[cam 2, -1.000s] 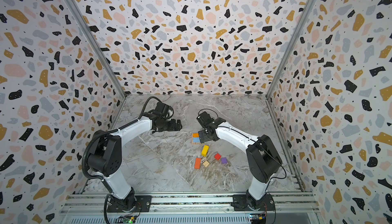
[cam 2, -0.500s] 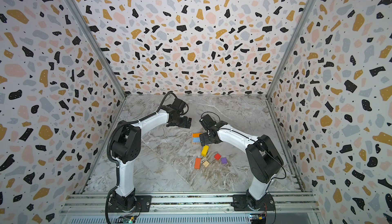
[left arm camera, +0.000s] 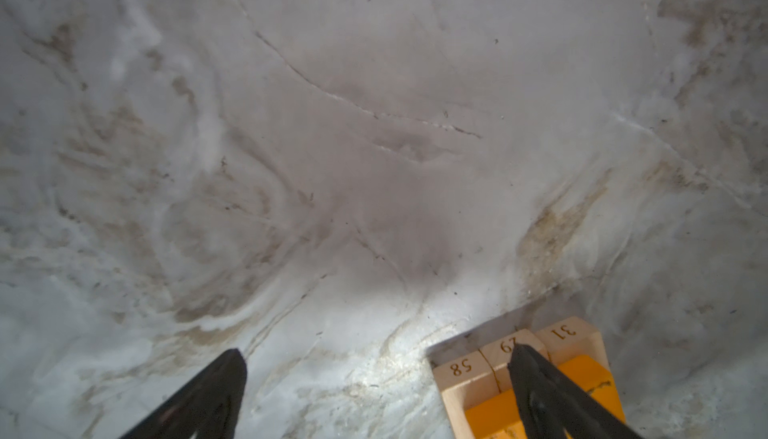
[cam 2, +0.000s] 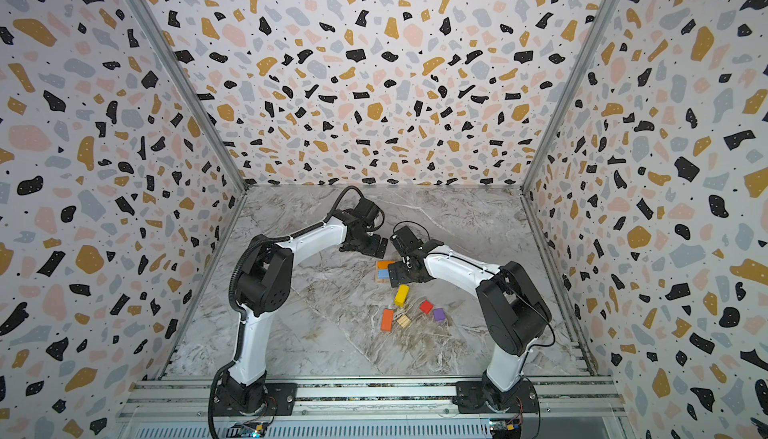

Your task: Build the wood block tower

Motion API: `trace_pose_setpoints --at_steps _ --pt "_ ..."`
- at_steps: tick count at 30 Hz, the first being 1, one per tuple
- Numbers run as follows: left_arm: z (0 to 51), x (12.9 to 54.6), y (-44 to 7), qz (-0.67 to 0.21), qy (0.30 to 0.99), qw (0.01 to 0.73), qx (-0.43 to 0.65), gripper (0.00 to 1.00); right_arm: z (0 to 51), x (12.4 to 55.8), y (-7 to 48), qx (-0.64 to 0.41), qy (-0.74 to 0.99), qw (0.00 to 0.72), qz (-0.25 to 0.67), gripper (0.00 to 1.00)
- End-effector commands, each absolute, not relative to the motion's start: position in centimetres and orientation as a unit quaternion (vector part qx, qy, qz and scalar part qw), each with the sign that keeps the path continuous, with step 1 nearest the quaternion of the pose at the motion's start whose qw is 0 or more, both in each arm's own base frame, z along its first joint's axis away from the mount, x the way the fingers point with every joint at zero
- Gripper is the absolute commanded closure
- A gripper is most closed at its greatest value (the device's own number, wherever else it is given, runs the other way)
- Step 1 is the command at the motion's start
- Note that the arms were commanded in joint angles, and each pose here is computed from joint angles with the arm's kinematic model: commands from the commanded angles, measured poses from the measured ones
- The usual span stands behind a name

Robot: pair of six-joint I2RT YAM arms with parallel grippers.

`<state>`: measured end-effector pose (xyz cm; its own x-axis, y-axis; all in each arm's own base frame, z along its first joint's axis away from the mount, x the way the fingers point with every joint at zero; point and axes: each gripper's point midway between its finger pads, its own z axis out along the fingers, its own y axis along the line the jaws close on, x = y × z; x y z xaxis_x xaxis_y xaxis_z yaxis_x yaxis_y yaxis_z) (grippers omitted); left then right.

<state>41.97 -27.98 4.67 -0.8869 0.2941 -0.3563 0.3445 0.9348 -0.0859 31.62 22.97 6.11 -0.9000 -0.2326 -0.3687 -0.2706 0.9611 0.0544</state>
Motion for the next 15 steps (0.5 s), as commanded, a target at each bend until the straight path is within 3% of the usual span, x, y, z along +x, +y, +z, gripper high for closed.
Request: trace_pose_setpoints --at_steps 1,15 --pt "4.7 41.8 -28.7 -0.077 0.968 0.168 0.170 0.00 5.8 31.9 22.9 -0.118 0.974 0.186 0.048 0.01" --pt "4.4 41.6 -29.3 -0.080 0.967 0.165 0.175 0.00 4.5 32.6 23.3 -0.111 0.975 0.185 0.045 0.01"
